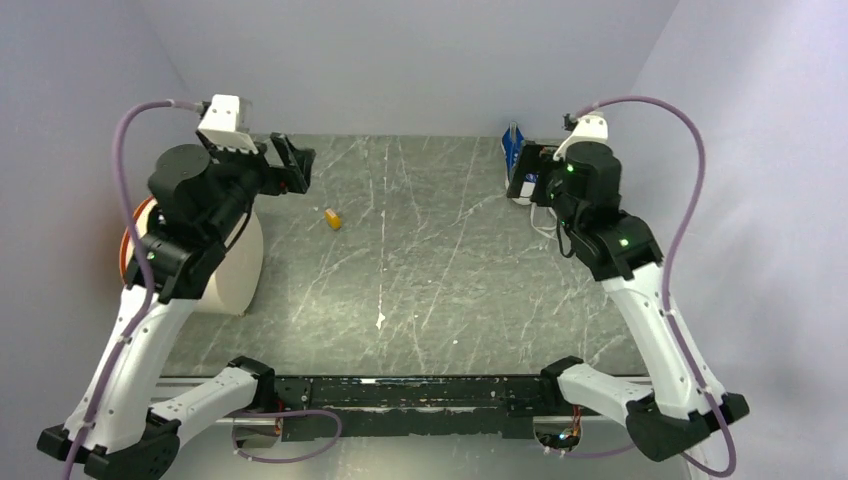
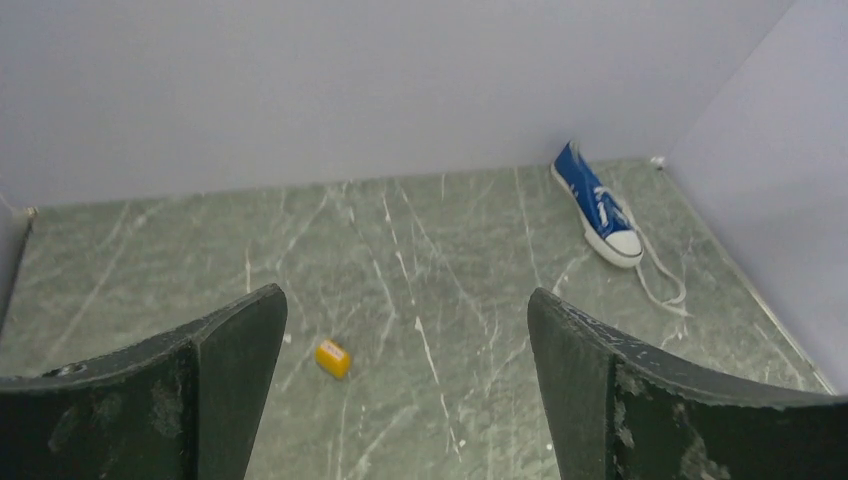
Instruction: Tie the shoes
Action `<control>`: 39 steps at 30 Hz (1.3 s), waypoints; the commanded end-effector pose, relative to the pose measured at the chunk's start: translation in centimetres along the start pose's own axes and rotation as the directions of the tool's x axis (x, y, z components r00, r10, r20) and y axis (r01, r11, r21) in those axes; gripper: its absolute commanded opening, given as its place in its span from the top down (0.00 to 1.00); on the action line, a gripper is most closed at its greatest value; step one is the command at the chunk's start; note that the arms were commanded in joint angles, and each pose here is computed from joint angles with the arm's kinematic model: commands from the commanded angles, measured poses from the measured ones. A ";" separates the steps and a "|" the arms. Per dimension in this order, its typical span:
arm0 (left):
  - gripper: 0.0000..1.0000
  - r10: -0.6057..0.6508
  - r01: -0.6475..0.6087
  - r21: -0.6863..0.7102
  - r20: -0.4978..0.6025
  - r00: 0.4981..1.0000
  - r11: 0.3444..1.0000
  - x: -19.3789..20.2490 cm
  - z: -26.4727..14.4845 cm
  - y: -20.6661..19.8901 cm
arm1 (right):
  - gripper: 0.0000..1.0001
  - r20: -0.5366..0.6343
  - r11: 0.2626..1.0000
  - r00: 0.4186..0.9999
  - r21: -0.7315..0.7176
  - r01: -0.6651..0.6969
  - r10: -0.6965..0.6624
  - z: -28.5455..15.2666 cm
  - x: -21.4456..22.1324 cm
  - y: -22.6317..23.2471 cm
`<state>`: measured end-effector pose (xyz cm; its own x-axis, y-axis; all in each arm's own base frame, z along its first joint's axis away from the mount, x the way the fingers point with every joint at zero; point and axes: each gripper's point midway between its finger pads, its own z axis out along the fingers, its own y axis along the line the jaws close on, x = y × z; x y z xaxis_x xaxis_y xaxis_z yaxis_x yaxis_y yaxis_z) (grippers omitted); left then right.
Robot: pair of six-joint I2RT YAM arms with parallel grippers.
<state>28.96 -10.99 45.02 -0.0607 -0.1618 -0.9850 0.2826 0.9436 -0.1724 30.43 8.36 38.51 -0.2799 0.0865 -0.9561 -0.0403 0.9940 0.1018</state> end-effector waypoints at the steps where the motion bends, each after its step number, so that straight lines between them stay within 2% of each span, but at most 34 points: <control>1: 0.05 -0.062 0.063 0.019 -0.030 0.998 0.998 2.2 1.9 0.2 | 0.00 -0.024 0.997 0.998 0.064 -0.049 0.050 4.0 2.4 -1.0; 11: 0.03 -0.056 0.073 0.112 -0.144 0.988 0.991 7.7 6.1 -0.9 | 0.00 -0.241 0.981 0.967 0.190 -0.037 0.083 14.9 12.0 -3.3; 22: 0.03 0.185 -0.137 0.236 -0.196 0.963 0.962 11.0 7.2 -3.6 | 0.00 -0.341 0.976 0.936 0.218 -0.016 0.092 26.9 18.6 -4.2; 30: 0.03 0.248 -0.175 0.313 -0.210 0.946 0.933 12.6 7.0 -5.3 | 0.00 -0.328 0.942 0.944 0.325 0.089 0.024 34.6 18.1 -8.1; 36: 0.03 0.270 -0.193 0.316 -0.221 0.937 0.929 13.0 7.1 -5.2 | 0.00 -0.268 0.916 0.963 0.394 0.078 0.033 39.1 16.7 -11.8; 39: 0.03 0.272 -0.193 0.322 -0.222 0.936 0.927 13.1 7.3 -5.4 | 0.00 -0.269 0.931 0.963 0.357 0.073 0.028 41.0 17.7 -12.5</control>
<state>33.74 -19.48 32.86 -0.2126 0.1523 -0.9652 0.5475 0.8367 0.0114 63.48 2.11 9.62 -0.5468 0.1095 -0.8300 0.2842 0.9568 -0.0609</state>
